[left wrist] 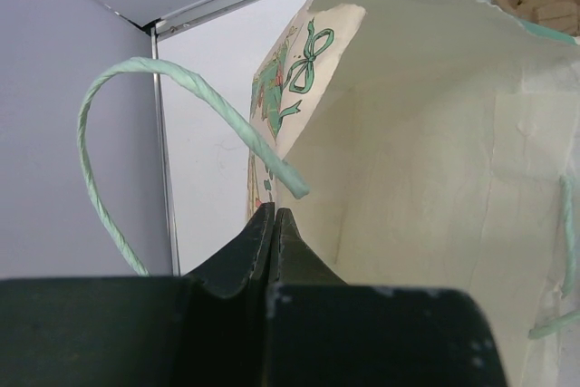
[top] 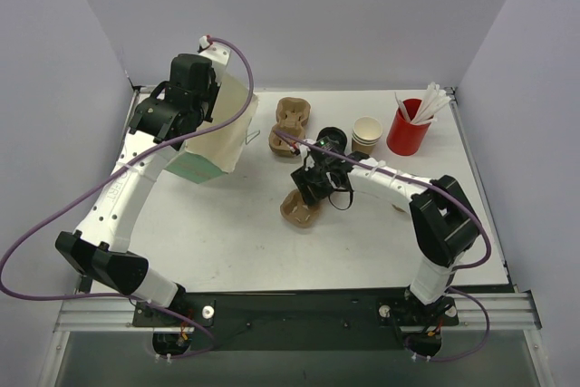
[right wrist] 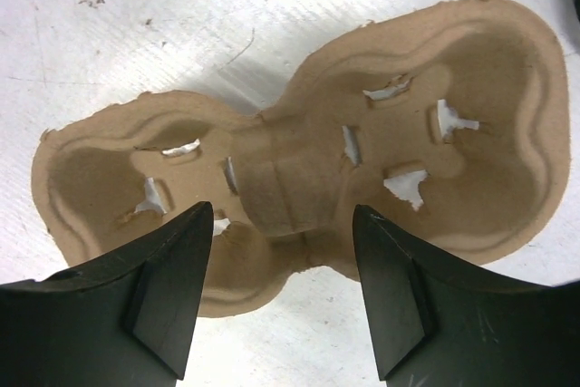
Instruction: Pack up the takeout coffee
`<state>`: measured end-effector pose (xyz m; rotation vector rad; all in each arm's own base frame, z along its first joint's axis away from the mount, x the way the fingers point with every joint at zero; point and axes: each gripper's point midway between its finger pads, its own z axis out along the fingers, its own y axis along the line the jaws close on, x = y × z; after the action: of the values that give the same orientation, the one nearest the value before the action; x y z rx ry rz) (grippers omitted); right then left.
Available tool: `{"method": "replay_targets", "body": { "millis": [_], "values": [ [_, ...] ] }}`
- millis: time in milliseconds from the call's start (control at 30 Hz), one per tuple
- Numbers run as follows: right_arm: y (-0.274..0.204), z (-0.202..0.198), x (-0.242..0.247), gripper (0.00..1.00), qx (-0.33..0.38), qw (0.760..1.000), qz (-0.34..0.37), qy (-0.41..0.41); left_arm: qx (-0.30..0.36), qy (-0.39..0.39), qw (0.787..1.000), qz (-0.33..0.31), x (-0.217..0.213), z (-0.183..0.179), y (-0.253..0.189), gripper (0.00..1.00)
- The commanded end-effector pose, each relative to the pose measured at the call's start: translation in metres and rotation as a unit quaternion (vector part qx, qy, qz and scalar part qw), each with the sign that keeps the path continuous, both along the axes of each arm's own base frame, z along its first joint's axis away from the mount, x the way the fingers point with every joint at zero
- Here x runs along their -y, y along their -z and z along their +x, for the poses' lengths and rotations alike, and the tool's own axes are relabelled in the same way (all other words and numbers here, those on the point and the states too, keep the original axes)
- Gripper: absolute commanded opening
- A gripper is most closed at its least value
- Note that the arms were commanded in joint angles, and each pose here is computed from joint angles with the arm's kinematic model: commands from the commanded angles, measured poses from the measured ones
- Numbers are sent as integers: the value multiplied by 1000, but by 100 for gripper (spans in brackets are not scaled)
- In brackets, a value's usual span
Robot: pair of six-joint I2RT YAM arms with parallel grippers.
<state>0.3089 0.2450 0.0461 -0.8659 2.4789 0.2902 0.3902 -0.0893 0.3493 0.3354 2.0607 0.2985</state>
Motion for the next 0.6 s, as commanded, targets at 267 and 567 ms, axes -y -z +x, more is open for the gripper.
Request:
{"method": "replay_targets", "body": {
  "millis": [267,567],
  "values": [
    [4,3,-12,58,-4,1000,-10,-23,18,4,1000,-12,4,1,-11,0],
    [11,1,-7,42,-12,999,-23,-21,14,12,1000,-15,6,-2,-8,0]
  ]
}}
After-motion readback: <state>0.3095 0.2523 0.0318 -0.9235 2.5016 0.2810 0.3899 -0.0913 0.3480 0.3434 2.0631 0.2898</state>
